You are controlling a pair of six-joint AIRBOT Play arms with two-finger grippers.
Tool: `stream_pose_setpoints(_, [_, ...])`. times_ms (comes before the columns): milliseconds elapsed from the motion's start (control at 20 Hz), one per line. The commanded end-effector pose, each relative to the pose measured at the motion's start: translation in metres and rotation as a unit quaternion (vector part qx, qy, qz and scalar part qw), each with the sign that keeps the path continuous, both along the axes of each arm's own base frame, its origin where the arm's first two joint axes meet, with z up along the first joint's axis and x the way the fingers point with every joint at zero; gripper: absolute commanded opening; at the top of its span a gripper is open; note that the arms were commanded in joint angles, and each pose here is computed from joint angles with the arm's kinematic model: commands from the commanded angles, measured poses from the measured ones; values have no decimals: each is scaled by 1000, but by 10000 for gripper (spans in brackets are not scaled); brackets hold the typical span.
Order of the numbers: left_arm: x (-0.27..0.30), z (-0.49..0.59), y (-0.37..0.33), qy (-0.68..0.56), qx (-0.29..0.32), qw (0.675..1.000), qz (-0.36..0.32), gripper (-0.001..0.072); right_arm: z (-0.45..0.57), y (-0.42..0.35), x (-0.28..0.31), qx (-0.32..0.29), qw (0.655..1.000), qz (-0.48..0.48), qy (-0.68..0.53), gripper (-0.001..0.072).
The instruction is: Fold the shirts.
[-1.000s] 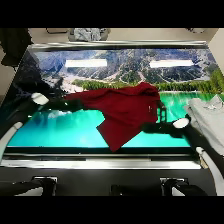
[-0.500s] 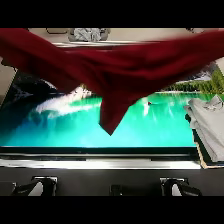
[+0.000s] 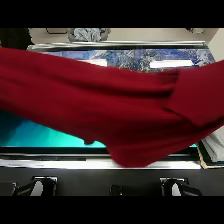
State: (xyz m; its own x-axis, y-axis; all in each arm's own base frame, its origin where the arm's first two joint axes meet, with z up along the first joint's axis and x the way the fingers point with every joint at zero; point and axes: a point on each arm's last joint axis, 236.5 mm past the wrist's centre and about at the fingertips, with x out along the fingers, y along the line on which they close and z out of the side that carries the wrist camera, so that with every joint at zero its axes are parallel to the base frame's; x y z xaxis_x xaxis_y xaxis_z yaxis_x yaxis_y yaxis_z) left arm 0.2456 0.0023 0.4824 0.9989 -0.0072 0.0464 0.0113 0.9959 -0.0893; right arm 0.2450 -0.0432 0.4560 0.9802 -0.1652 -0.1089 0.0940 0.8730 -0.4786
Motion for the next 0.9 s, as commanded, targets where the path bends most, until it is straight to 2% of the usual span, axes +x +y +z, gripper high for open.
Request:
stream_pose_setpoints(0, [27,-102,13,122,-26,992,3,26,-122,-4,11,64,967,4,246,43])
stream_pose_setpoints(100, [45,-193,13,210,-48,976,-12,26,-188,-1,35,99,937,26,335,42])
stream_pose_setpoints(250, [70,-284,2,266,-103,958,-36,26,-251,0,115,164,933,53,317,42])
stream_pose_setpoints(400, [97,-330,-11,272,-117,954,-46,26,-303,6,204,295,914,72,270,42])
stream_pose_setpoints(550, [120,-367,-33,305,-117,942,-70,27,-360,25,264,456,848,82,258,43])
stream_pose_setpoints(600, [127,-378,-39,315,-117,939,-74,27,-379,32,275,476,835,86,263,43])
stream_pose_setpoints(700, [138,-396,-47,328,-116,934,-78,27,-416,58,279,476,819,101,304,52])
stream_pose_setpoints(750, [141,-402,-48,334,-116,932,-78,27,-426,68,278,468,817,109,319,246])
stream_pose_setpoints(800, [142,-404,-48,337,-116,931,-77,27,-426,72,277,453,822,122,322,502])
stream_pose_setpoints(850, [142,-403,-45,335,-116,932,-75,27,-418,70,274,429,831,142,324,546])
